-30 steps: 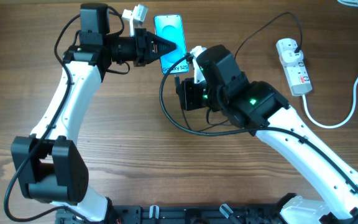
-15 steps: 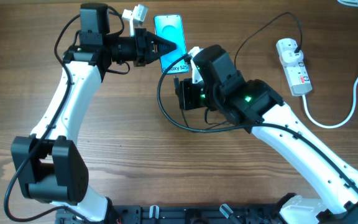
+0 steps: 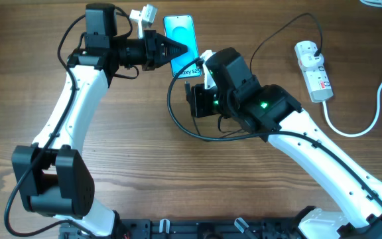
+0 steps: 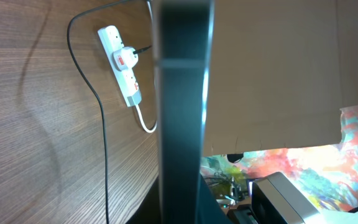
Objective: Plug charger to phone and switch on socket
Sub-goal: 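Push the USB-C plug up into the phone port with the right gripper, then release the plug with the right gripper and lower the phone to the table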
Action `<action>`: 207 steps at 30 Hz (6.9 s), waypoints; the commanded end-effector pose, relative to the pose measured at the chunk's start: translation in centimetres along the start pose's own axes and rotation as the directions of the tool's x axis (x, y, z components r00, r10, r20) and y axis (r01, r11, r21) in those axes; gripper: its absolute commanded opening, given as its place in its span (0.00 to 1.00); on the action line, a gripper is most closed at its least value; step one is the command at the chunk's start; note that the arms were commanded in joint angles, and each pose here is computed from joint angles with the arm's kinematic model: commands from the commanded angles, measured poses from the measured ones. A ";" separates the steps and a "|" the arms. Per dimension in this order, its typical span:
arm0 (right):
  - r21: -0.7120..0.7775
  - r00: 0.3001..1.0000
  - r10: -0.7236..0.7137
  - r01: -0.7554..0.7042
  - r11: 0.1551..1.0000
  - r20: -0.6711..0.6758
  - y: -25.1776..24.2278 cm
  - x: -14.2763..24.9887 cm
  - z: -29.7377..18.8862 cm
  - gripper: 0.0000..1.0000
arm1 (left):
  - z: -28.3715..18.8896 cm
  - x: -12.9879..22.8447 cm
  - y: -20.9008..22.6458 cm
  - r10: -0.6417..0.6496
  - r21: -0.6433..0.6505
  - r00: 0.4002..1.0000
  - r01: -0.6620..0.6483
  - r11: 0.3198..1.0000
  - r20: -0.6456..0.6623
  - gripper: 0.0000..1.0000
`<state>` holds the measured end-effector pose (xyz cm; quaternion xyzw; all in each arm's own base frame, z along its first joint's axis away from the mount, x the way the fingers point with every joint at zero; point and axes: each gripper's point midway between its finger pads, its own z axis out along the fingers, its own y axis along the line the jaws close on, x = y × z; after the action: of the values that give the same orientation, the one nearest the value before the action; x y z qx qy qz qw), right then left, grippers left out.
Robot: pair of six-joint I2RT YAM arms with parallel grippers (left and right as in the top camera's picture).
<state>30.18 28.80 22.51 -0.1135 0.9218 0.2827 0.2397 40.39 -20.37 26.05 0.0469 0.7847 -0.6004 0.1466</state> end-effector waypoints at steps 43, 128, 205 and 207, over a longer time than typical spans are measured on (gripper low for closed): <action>0.009 1.000 -0.019 0.018 1.000 0.019 0.9 -1.1 -1.8 0.04 | -0.1 0.2 -1.4 0.039 0.039 0.999 -0.038 0.999 -0.015 0.04; 0.017 1.000 -0.029 0.029 0.999 0.009 1.2 -1.0 -1.3 0.04 | -0.7 -0.4 -0.8 0.061 0.014 0.998 -0.061 0.998 0.011 0.04; 0.003 0.975 -0.072 0.073 0.997 0.212 2.5 -5.7 -2.5 0.46 | -0.7 2.1 -2.0 -0.029 0.106 0.995 0.039 0.994 -0.093 0.04; 0.003 0.971 -0.031 0.031 1.000 0.235 2.3 -6.5 -4.1 0.64 | -0.7 2.0 -1.9 -0.008 0.101 0.996 0.016 0.995 -0.087 0.04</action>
<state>32.91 30.25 27.19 -0.1215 0.8902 0.2895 0.3302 38.71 -20.21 26.09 0.0474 0.7764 -0.6196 0.1052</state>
